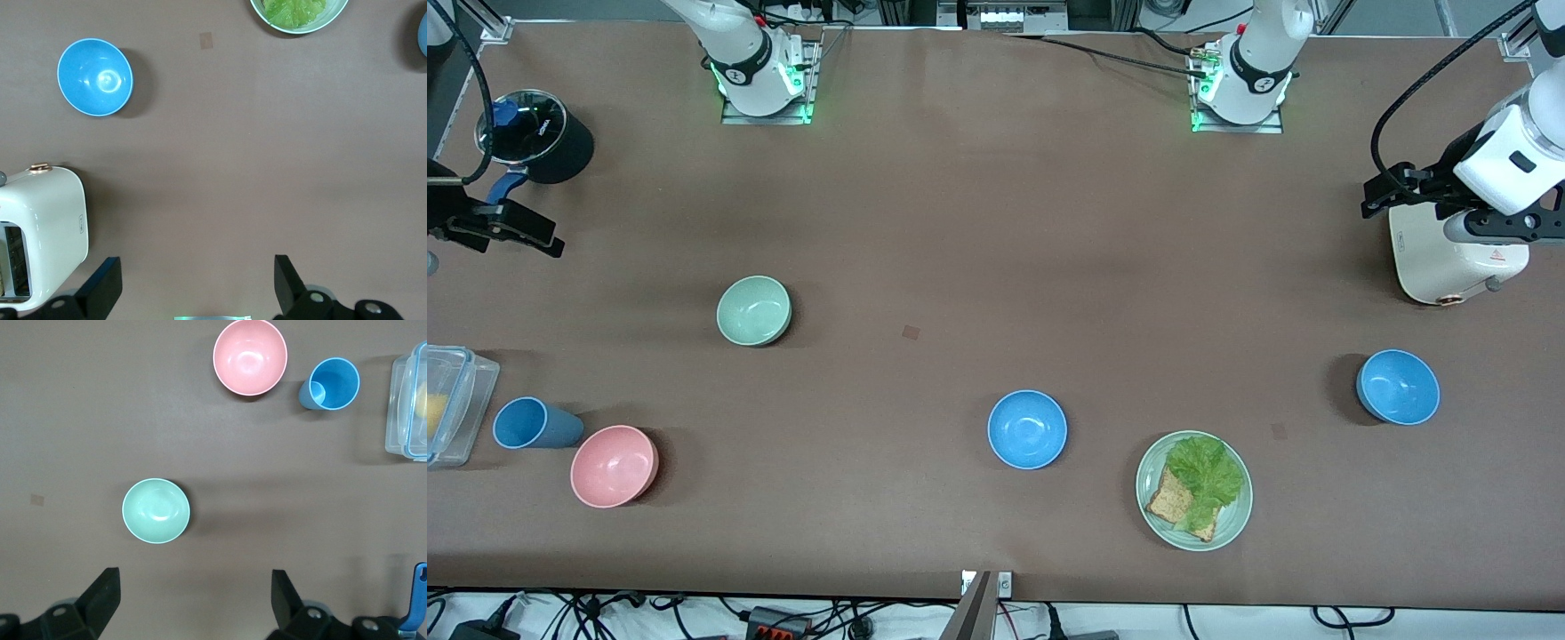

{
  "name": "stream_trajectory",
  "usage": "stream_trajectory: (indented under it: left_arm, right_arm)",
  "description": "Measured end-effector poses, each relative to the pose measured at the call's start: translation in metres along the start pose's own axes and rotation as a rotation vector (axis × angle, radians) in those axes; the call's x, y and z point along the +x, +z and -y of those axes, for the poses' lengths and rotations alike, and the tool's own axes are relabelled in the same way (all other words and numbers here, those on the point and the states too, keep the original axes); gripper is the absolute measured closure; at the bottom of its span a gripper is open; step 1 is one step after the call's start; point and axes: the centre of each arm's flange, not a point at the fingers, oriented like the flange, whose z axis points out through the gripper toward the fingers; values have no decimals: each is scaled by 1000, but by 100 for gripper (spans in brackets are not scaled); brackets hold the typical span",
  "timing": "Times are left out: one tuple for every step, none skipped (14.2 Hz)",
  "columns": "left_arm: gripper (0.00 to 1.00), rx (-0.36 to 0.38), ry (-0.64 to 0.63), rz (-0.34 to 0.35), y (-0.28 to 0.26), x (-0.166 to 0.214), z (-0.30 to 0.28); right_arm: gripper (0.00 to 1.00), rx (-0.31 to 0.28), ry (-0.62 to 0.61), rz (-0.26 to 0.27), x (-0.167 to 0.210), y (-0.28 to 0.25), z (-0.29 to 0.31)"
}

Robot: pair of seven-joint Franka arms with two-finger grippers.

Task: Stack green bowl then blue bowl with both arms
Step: 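Move the right gripper toward the pale green bowl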

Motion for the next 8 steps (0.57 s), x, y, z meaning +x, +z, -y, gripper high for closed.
stream_trajectory:
  left_arm:
    - [0,0,0,-1,-1,0,0]
    - [0,0,-1,-2,-1,0,1]
    - [0,0,-2,-2,-2,0,1]
    - [0,0,-2,-2,-2,0,1]
    - [0,-1,-3,-1,-3,0,2]
    - [0,-1,-4,0,-2,0,2]
    - [0,-1,-7,4,-2,0,4]
    - [0,-2,-14,9,-1,0,8]
  right_arm:
    - [0,0,-1,0,0,0,0]
    - [0,0,-1,-1,0,-1,1]
    - [0,0,-2,-1,-1,-1,1]
    - [0,0,-3,-1,-1,-1,1]
    - [0,0,-4,-1,-1,-1,1]
    - [0,0,-4,-1,-1,-1,1]
    - [0,0,-4,1,-1,0,1]
    - [0,0,-7,5,-1,2,1]
